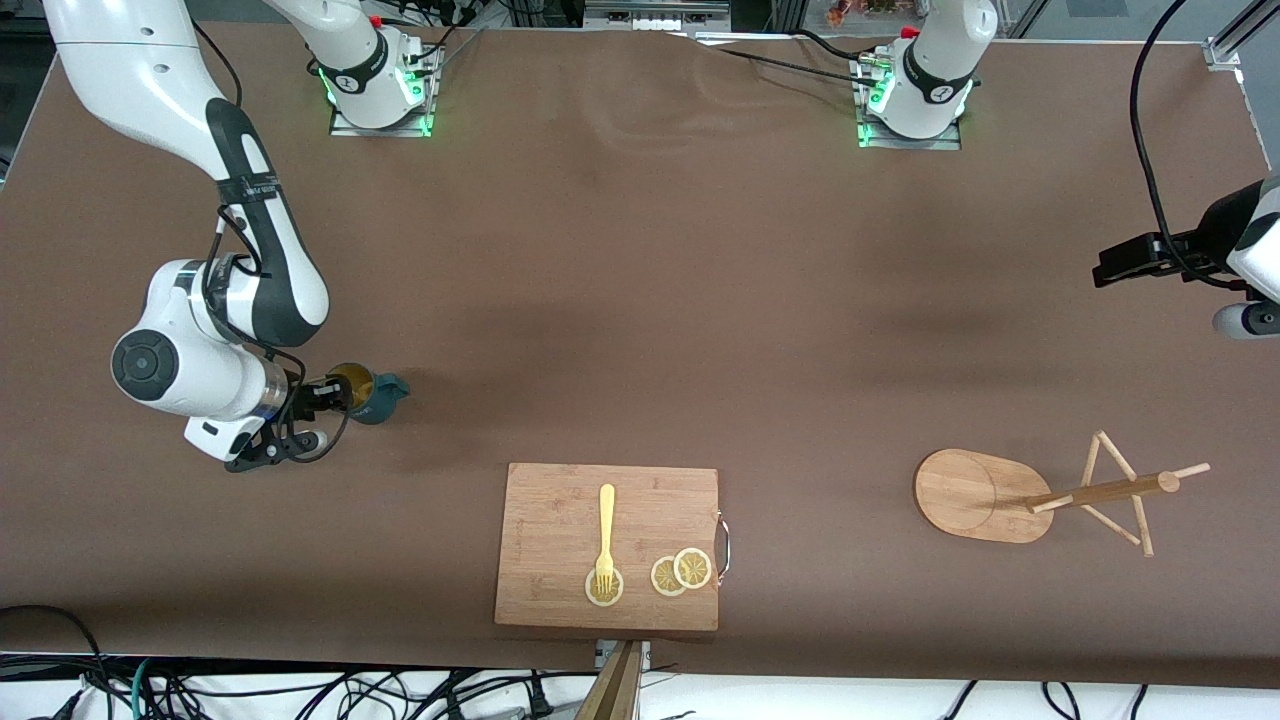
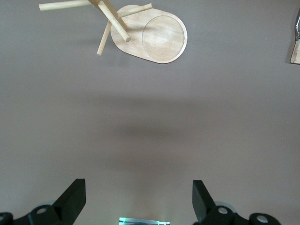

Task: Pass cup and hang on rack
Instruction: 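Reach the right gripper down to the teal mug and grasp its rim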

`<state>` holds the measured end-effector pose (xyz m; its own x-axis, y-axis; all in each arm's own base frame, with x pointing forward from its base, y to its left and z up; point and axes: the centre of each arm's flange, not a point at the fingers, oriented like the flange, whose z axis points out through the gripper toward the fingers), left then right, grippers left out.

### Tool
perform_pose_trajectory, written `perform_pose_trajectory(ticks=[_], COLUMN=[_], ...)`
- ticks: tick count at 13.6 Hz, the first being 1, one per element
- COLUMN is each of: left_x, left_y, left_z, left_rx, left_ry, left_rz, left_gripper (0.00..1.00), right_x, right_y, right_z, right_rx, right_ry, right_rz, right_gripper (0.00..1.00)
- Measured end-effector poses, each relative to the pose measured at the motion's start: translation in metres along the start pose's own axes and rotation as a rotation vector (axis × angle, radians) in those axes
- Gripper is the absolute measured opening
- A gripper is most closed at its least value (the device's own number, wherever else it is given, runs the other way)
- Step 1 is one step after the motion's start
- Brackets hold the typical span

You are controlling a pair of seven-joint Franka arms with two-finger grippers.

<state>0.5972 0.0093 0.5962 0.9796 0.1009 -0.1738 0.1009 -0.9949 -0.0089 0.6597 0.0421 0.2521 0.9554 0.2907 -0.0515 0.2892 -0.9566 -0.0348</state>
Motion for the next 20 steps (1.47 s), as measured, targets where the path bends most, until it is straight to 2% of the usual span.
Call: perform_pose_trajectory(ticks=[2, 5, 7, 8, 10, 11, 12, 13, 14, 16, 20], left_x=[0.0, 0.0, 0.0, 0.0, 0.0, 0.0, 0.0, 0.0, 0.0, 0.0, 0.0], left_y=[0.0, 0.0, 0.0, 0.0, 0.0, 0.0, 0.0, 0.0, 0.0, 0.0, 0.002], left_z=[0.0, 0.0, 0.0, 0.0, 0.0, 0.0, 0.0, 0.0, 0.0, 0.0, 0.0], left_rx=[0.0, 0.0, 0.0, 0.0, 0.0, 0.0, 0.0, 0.0, 0.0, 0.0, 0.0], left_ry=[0.0, 0.0, 0.0, 0.0, 0.0, 0.0, 0.0, 0.0, 0.0, 0.0, 0.0], left_rz=[0.0, 0.0, 0.0, 0.0, 0.0, 0.0, 0.0, 0.0, 0.0, 0.0, 0.004], left_gripper=[1.0, 1.0, 1.0, 1.0, 1.0, 1.0, 1.0, 1.0, 1.0, 1.0, 1.0], right_x=[-0.009, -0.015, -0.016, -0.016, -0.016, -0.016, -0.016, -0.016, -0.016, -0.016, -0.013], right_y=[-0.001, -0.002, -0.002, -0.002, -0.002, -0.002, -0.002, -0.002, -0.002, -0.003, -0.016], right_z=[0.002, 0.003, 0.002, 0.002, 0.002, 0.002, 0.002, 0.002, 0.003, 0.001, -0.005], right_rx=[-0.007, -0.007, -0.007, -0.007, -0.007, -0.007, -0.005, 0.001, 0.006, 0.012, 0.021], right_ry=[0.024, 0.027, 0.028, 0.028, 0.028, 0.028, 0.028, 0.029, 0.03, 0.033, 0.042], right_rz=[0.0, -0.001, -0.002, -0.002, -0.002, -0.002, 0.0, 0.005, 0.009, 0.012, 0.003], right_gripper=[0.61, 0.6, 0.5, 0.5, 0.38, 0.38, 0.28, 0.21, 0.21, 0.04, 0.04])
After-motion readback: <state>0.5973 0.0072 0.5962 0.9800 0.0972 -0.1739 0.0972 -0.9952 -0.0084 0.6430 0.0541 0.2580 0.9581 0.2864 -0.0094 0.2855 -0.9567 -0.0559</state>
